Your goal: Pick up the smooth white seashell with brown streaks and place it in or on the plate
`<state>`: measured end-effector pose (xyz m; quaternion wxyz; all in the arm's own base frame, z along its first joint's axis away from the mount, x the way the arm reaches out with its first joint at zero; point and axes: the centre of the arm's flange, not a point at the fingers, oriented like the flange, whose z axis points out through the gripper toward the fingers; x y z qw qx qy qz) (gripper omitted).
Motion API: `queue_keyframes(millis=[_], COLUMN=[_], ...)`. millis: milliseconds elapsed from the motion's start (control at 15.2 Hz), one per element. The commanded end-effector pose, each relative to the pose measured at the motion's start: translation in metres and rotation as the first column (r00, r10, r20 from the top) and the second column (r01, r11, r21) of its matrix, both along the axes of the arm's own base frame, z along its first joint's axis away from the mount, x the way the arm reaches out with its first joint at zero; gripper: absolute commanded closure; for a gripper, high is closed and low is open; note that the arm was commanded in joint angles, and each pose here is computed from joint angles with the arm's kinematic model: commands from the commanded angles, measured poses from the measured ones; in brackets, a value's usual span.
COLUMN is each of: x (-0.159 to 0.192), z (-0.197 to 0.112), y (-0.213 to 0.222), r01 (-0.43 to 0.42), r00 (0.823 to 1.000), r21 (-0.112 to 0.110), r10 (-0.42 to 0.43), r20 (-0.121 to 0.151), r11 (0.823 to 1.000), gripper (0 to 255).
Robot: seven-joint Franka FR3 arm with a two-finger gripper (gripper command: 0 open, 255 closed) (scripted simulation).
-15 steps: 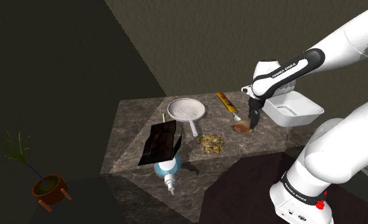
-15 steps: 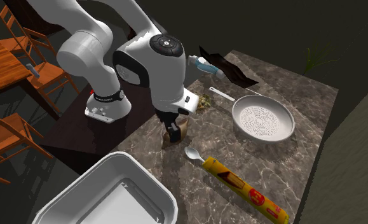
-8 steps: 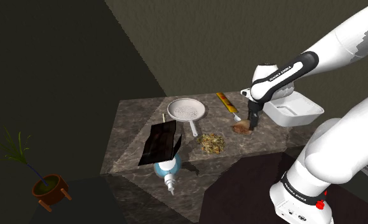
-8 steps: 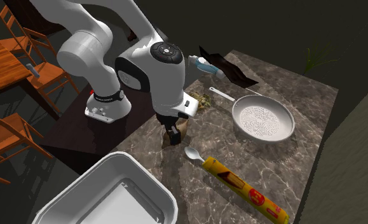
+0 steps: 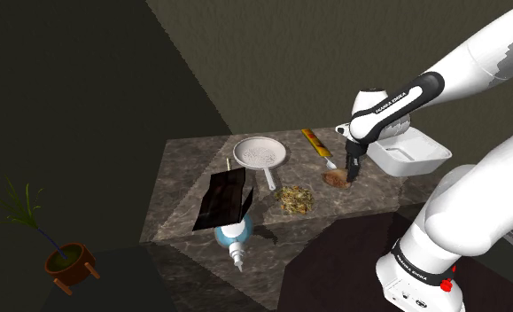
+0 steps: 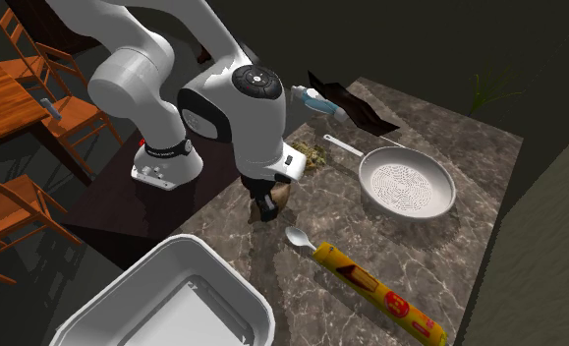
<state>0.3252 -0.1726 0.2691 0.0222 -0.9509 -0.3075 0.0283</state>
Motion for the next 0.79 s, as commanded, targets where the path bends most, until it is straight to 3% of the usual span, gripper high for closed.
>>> queue_keyframes(millis=[0,264,726], x=[0.000,0.000,0.000], z=[-0.001,-0.001,0.036], y=[0.000,0.000,0.000], r01=[0.000,0.000,0.000], r00=[1.000,1.000,1.000], r21=[0.001,0.001,0.001], r10=[0.000,0.000,0.000], r20=[-0.002,-0.002,-0.002], r11=[1.000,1.000,1.000], gripper=[255,255,255])
